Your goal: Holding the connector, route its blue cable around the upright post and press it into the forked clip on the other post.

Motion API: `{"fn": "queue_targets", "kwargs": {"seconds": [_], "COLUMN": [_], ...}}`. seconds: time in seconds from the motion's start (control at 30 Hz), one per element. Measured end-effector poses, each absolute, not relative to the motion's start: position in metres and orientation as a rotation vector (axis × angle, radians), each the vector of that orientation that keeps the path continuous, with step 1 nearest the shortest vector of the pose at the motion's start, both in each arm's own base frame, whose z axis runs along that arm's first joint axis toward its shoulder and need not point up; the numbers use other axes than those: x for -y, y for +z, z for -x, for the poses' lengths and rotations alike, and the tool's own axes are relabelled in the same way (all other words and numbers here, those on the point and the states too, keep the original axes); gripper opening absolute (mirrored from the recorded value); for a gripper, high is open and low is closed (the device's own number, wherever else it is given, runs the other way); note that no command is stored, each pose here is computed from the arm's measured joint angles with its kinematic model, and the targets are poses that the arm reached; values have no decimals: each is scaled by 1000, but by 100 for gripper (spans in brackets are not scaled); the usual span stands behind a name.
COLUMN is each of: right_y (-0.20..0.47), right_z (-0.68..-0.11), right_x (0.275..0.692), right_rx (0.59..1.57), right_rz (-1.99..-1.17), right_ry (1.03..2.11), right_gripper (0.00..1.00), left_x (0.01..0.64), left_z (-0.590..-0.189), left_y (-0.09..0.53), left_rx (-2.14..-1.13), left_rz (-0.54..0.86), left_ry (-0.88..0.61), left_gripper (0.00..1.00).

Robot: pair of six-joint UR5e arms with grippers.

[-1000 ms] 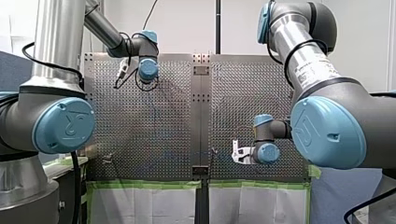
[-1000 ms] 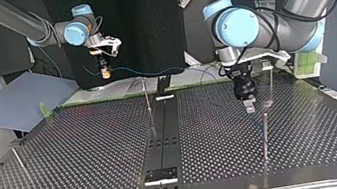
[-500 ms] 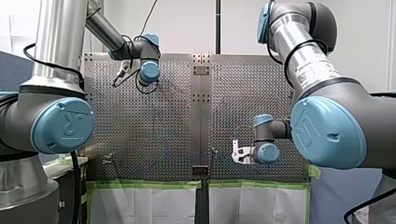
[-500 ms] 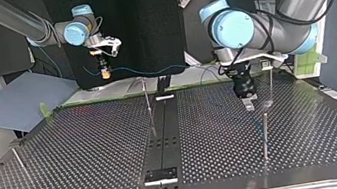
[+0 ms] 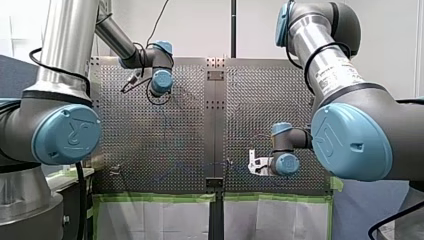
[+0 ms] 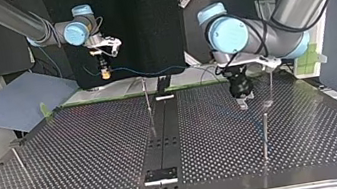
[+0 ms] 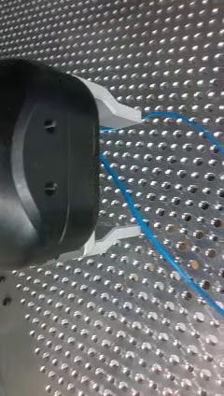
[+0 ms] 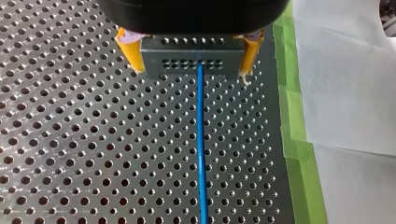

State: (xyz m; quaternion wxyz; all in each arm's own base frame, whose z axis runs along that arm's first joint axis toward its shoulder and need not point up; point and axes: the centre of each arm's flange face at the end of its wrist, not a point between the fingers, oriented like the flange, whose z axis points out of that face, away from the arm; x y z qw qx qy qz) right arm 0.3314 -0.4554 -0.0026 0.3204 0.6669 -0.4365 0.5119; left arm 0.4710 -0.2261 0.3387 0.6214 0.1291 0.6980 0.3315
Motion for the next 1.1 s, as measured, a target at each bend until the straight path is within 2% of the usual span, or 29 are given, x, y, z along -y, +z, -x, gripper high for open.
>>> {"fn": "queue_targets", "kwargs": {"seconds": [0.2,0.73,1.1], "right_y": [-3,-3,-3], "right_z": [-331,-329,-329], "right_x": [455,457,456], "right_rx": [1147,1151,1153], "right_rz": [-1753,-1750,-1753], "right_ry": [1345,1342,1339], "right_gripper": [0,0,0], "left_x": [226,248,260], "left_z": [-476,-482,-475], "left_y": [333,267,244], "left_rx": [-1607,-1688,-1722], "left_rz": [-343,-562,-681], "left_ry": [805,912,909], "left_gripper": [100,100,100]}}
